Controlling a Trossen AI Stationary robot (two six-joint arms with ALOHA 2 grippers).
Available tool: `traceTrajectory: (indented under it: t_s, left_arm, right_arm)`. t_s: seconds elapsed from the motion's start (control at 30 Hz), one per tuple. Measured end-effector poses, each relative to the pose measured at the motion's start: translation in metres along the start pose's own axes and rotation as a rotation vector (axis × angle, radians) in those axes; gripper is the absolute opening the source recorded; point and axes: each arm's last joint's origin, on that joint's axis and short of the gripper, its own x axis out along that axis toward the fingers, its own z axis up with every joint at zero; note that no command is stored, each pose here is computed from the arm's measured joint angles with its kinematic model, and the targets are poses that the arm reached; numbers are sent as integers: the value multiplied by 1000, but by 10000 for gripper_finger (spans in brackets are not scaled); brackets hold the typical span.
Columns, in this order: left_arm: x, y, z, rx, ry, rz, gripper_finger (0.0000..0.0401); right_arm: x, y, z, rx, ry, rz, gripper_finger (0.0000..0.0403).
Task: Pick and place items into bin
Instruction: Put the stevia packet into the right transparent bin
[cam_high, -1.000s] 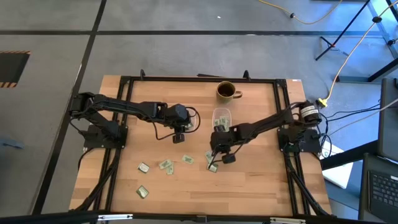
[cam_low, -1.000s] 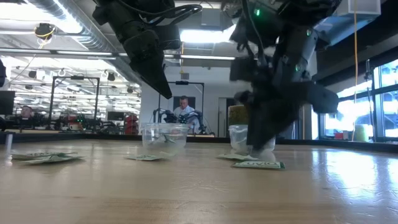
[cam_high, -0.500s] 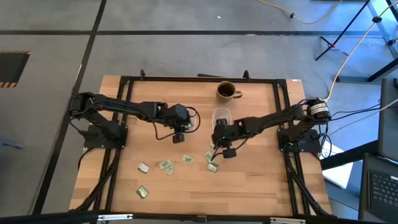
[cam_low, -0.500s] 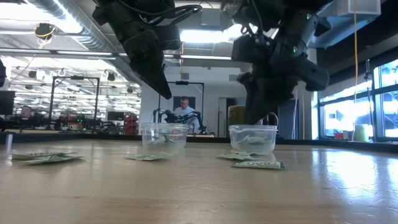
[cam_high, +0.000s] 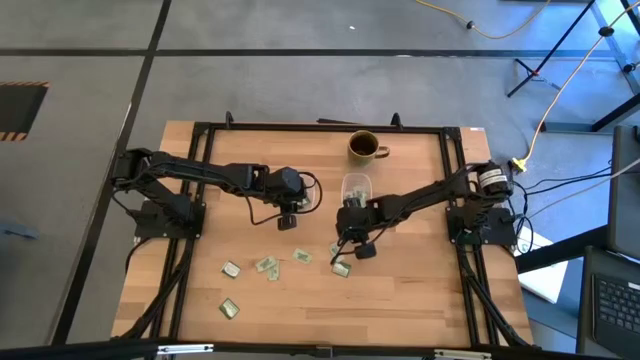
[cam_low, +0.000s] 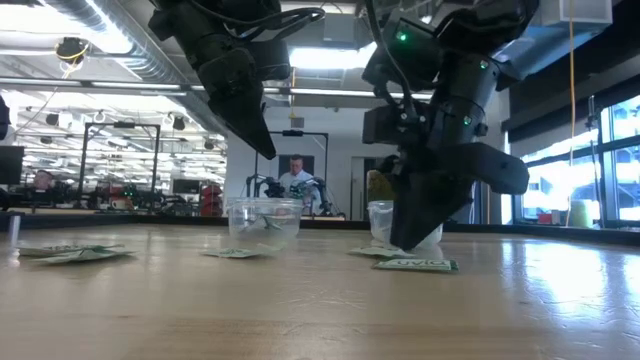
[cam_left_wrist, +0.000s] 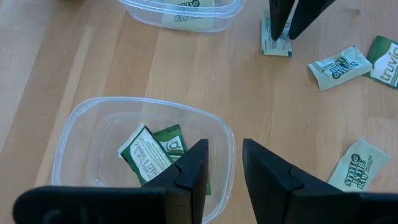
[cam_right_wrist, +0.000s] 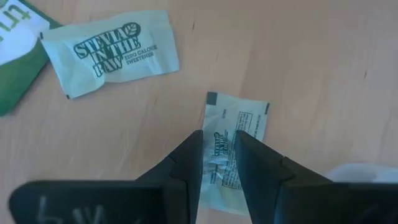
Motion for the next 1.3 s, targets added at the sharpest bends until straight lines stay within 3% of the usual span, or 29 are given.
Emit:
traceTrajectory:
  t_s: [0.27,0.7,1.17,1.3]
  left_arm:
    - [0,0,0,0,0,0,92]
    - [0,0,0,0,0,0,89]
    - [0,0,-1,0,9,1,88]
    - [0,0,-1,0,9,1,88]
  right_arm:
    - [3,1,-2,27,24,4,92]
    - [0,0,-2,23,18,-1,16]
    - [-24,-1,1,22,-30,-2,11]
    - [-43,-4,2,21,-42,-68,11]
